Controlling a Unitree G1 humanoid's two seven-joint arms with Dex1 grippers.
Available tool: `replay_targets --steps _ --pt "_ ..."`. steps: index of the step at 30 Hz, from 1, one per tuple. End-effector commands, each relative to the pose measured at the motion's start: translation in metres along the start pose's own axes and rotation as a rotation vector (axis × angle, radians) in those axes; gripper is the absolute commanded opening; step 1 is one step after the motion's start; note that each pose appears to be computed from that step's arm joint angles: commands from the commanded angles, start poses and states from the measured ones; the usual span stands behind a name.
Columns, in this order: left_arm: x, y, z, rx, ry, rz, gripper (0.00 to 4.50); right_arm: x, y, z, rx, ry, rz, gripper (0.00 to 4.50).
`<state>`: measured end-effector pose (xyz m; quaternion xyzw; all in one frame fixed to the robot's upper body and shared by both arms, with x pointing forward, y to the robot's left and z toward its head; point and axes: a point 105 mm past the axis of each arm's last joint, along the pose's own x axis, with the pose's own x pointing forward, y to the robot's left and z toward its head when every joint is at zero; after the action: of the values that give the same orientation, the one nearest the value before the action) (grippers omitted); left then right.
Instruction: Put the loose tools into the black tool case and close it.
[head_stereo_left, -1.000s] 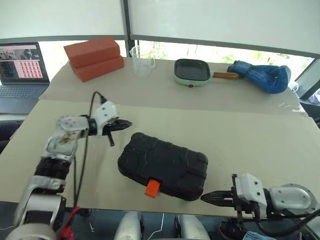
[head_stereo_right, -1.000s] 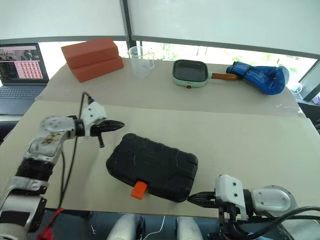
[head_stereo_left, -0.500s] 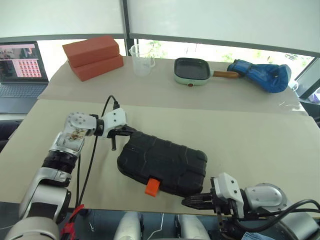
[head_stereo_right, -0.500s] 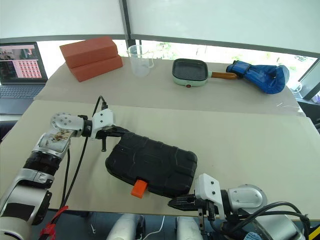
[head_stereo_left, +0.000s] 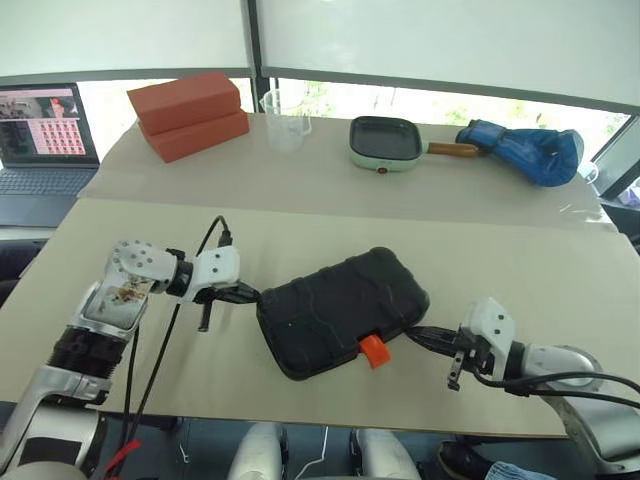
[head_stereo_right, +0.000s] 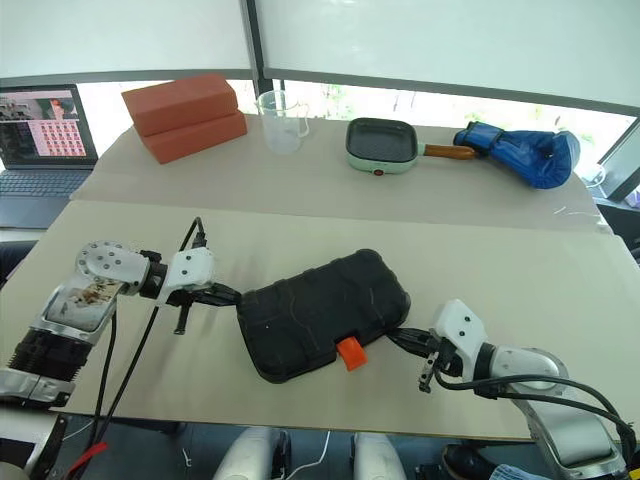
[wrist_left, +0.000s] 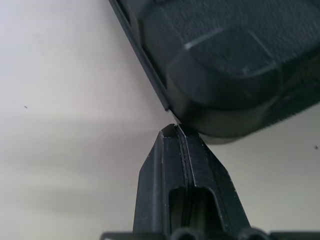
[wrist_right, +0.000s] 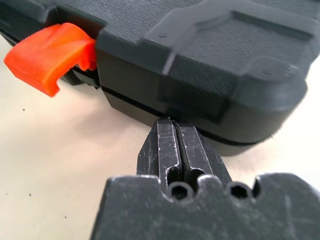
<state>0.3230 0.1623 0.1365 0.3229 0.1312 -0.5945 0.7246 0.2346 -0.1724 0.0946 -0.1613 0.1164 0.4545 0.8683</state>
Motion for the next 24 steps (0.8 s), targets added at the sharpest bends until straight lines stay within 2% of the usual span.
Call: replay_targets --steps 1,4,6,8,11,16,19,24 --pt "-0.016 0.023 0.063 -0.110 -0.216 0.037 0.03 -0.015 -0.001 0.011 -0.019 -0.039 0.011 0.00" --pt "-0.003 0.002 0.100 -0.131 -0.299 -0.134 0.03 -0.023 0.006 0.014 0.003 -0.052 0.057 0.00" --pt "0.015 -0.019 0.104 -0.081 -0.265 -0.235 0.03 -0.025 0.015 0.017 0.008 -0.061 0.101 0.00" --pt "0.032 -0.037 0.098 -0.035 -0.221 -0.310 0.03 -0.024 0.022 0.020 0.011 -0.070 0.135 0.00" --pt "0.064 -0.055 0.072 0.055 -0.102 -0.376 0.03 -0.017 0.033 0.024 -0.004 -0.083 0.186 0.00" --pt "0.085 -0.059 0.046 0.149 -0.003 -0.387 0.03 -0.001 0.042 0.030 -0.029 -0.112 0.225 0.00" --pt "0.088 -0.058 0.041 0.182 0.012 -0.378 0.03 0.011 0.044 0.034 -0.043 -0.133 0.237 0.00" --pt "0.089 -0.055 0.045 0.166 -0.021 -0.352 0.03 0.030 0.045 0.030 -0.066 -0.118 0.255 0.00"
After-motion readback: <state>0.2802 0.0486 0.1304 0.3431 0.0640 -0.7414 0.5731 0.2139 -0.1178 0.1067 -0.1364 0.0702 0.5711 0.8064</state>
